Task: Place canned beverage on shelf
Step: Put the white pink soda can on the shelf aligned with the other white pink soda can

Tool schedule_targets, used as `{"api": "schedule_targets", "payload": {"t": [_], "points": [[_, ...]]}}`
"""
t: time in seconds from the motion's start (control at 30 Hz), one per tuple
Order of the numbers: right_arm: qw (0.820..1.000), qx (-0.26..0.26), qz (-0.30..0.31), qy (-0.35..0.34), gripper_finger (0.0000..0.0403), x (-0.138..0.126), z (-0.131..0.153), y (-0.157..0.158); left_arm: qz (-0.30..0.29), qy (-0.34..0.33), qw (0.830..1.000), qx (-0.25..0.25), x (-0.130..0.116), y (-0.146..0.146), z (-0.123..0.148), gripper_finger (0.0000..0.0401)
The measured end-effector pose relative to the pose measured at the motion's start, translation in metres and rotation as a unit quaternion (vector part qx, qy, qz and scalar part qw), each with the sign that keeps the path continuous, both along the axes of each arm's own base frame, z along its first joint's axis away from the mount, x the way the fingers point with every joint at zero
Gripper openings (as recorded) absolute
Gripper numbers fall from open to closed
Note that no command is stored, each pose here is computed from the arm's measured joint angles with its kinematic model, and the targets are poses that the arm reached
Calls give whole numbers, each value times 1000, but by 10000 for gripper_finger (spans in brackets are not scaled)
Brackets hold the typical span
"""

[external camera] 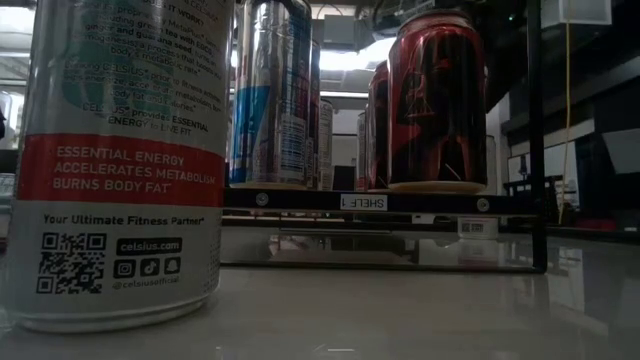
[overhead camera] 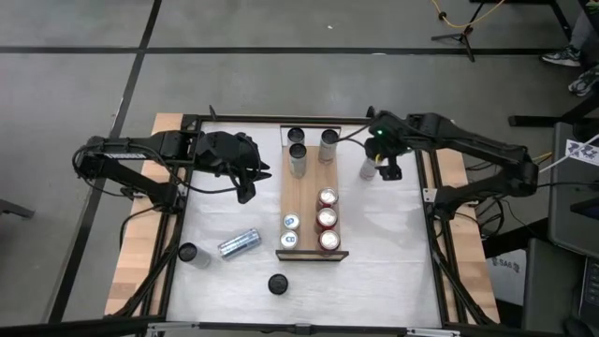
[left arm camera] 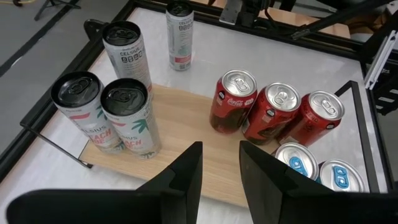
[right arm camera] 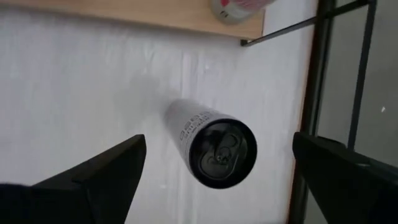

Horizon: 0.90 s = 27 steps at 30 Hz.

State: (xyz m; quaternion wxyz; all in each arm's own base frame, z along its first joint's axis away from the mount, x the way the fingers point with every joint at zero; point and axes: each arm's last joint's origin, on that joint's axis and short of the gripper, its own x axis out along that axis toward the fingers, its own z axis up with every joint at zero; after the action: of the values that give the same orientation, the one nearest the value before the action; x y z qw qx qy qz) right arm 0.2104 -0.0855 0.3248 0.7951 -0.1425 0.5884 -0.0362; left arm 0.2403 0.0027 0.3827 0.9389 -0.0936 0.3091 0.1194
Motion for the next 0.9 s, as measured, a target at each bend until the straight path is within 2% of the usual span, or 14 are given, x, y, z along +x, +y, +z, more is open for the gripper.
{"api": "schedule_targets", "payload": {"t": [0.23, 0.37, 0.53, 0.77, 0.9], "points": [[997, 5, 36, 61, 395, 11, -16, -5, 0, 0, 1000, 0, 0, 0, 0, 96], [995, -9, 26, 98, 395, 13, -24, -11, 0, 0, 1000, 0, 0, 0, 0, 96], [995, 11, -2, 96, 395, 9, -27, -26, 0, 0, 1000, 0, 0, 0, 0, 96], [995, 77, -24, 61, 395, 2, -28, -41, 0, 0, 1000, 0, 0, 0, 0, 96], [995, 79, -25, 53, 395, 2, -30, -43, 0, 0, 1000, 0, 0, 0, 0, 96]]}}
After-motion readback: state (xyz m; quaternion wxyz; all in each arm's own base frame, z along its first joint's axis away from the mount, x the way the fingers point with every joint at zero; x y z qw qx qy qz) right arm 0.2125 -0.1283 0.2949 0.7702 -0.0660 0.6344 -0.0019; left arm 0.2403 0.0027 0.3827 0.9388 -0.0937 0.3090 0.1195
